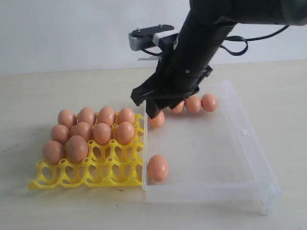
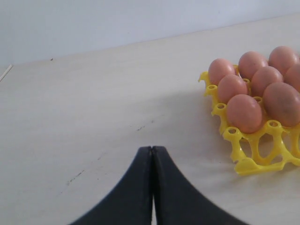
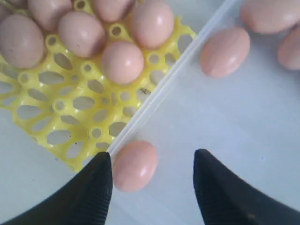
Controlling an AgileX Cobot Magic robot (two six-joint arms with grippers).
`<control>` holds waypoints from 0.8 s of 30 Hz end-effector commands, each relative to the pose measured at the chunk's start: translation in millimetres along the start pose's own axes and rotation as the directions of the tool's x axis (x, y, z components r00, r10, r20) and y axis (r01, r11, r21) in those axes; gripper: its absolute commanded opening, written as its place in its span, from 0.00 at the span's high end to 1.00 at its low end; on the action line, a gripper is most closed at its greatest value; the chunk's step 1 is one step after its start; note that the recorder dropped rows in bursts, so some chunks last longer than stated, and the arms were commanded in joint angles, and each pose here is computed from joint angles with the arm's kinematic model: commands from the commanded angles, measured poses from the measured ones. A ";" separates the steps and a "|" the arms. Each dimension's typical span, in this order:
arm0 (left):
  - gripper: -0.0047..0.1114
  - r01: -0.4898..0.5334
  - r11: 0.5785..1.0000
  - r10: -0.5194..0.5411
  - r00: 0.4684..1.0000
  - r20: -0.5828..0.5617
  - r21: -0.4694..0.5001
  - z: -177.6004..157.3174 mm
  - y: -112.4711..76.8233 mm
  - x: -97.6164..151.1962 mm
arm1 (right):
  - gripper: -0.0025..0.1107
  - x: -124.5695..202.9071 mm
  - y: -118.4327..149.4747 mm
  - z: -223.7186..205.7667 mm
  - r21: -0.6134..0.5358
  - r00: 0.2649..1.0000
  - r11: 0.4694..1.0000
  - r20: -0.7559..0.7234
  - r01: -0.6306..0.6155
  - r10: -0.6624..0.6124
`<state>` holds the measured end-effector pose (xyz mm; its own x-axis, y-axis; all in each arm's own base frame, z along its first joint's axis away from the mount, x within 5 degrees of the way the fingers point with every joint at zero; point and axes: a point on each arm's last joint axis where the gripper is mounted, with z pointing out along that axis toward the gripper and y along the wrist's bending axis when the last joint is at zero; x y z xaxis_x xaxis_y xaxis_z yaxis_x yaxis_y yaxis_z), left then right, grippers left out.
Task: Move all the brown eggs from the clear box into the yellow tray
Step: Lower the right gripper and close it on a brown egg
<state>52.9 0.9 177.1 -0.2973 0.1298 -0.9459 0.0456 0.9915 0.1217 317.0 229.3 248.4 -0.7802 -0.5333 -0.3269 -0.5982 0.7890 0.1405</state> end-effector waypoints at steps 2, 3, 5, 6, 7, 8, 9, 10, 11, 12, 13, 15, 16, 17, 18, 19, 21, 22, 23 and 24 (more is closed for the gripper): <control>0.96 0.005 1.000 -0.005 1.000 0.016 0.004 -0.8 -0.1 -2.0 | 0.52 7.1 -6.4 23.7 -0.047 0.986 0.993 -0.125 -0.113 0.106; 0.96 0.005 1.000 -0.005 1.000 0.016 0.004 -0.8 -0.1 -2.0 | 0.52 7.4 -5.4 27.6 -0.062 0.984 0.990 -0.136 -0.127 0.118; 0.96 0.005 1.000 -0.005 1.000 0.016 0.004 -0.8 -0.1 -2.0 | 0.52 8.6 -5.2 33.3 -0.071 0.979 0.988 -0.160 -0.138 0.126; 0.96 0.005 1.000 -0.005 1.000 0.016 0.004 -0.8 -0.1 -2.0 | 0.52 9.4 -6.0 35.9 -0.066 0.978 0.989 -0.171 -0.132 0.119; 0.96 0.005 1.000 -0.005 1.000 0.016 0.004 -0.8 -0.1 -2.0 | 0.52 9.9 -6.5 38.9 -0.066 0.976 0.989 -0.180 -0.134 0.120; 0.96 0.005 1.000 -0.005 1.000 0.016 0.004 -0.8 -0.1 -2.0 | 0.52 9.9 -6.8 40.6 -0.065 0.976 0.989 -0.182 -0.134 0.121; 0.96 0.005 1.000 -0.005 1.000 0.016 0.004 -0.8 -0.1 -2.0 | 0.52 9.5 -7.2 42.5 -0.064 0.976 0.989 -0.179 -0.135 0.122; 0.96 0.005 1.000 -0.005 1.000 0.016 0.004 -0.8 -0.1 -2.0 | 0.52 9.8 -7.7 45.6 -0.063 0.975 0.989 -0.184 -0.137 0.123; 0.96 0.005 1.000 -0.005 1.000 0.016 0.004 -0.8 -0.1 -2.0 | 0.52 9.8 -8.1 47.6 -0.062 0.975 0.988 -0.186 -0.138 0.124; 0.96 0.005 1.000 -0.005 1.000 0.016 0.004 -0.8 -0.1 -2.0 | 0.52 10.2 -8.5 50.4 -0.061 0.973 0.988 -0.193 -0.140 0.125; 0.96 0.005 1.000 -0.005 1.000 0.016 0.004 -0.8 -0.1 -2.0 | 0.52 10.4 -8.8 53.4 -0.062 0.972 0.988 -0.198 -0.143 0.128; 0.96 0.005 1.000 -0.005 1.000 0.016 0.004 -0.8 -0.1 -2.0 | 0.52 11.4 -10.0 60.3 -0.060 0.968 0.987 -0.213 -0.146 0.131; 0.96 0.005 1.000 -0.005 1.000 0.016 0.004 -0.8 -0.1 -2.0 | 0.52 11.7 -10.6 64.4 -0.059 0.967 0.987 -0.218 -0.149 0.133; 0.96 0.005 1.000 -0.005 1.000 0.016 0.004 -0.8 -0.1 -2.0 | 0.52 12.2 -11.2 68.0 -0.058 0.965 0.987 -0.224 -0.151 0.135; 0.96 0.005 1.000 -0.005 1.000 0.016 0.004 -0.8 -0.1 -2.0 | 0.52 12.6 -11.5 71.1 -0.058 0.964 0.986 -0.229 -0.155 0.137; 0.96 0.005 1.000 -0.005 1.000 0.016 0.004 -0.8 -0.1 -2.0 | 0.52 12.9 -11.7 74.3 -0.060 0.962 0.985 -0.234 -0.159 0.141; 0.96 0.005 1.000 -0.005 1.000 0.016 0.004 -0.8 -0.1 -2.0 | 0.52 12.3 -11.8 78.4 -0.065 0.962 0.984 -0.229 -0.169 0.150; 0.96 0.005 1.000 -0.005 1.000 0.016 0.004 -0.8 -0.1 -2.0 | 0.52 12.5 -11.4 81.3 -0.073 0.960 0.981 -0.232 -0.180 0.158; 0.96 0.005 1.000 -0.005 1.000 0.016 0.004 -0.8 -0.1 -2.0 | 0.52 13.0 -10.9 82.4 -0.078 0.958 0.979 -0.235 -0.186 0.164; 0.96 0.005 1.000 -0.005 1.000 0.016 0.004 -0.8 -0.1 -2.0 | 0.52 13.2 -10.6 84.2 -0.083 0.956 0.978 -0.240 -0.193 0.169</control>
<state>52.9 0.9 177.1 -0.2973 0.1298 -0.9459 0.0456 0.9915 0.1217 327.4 239.0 167.5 -0.8818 -0.4671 -0.0650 -0.4670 0.8456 0.2587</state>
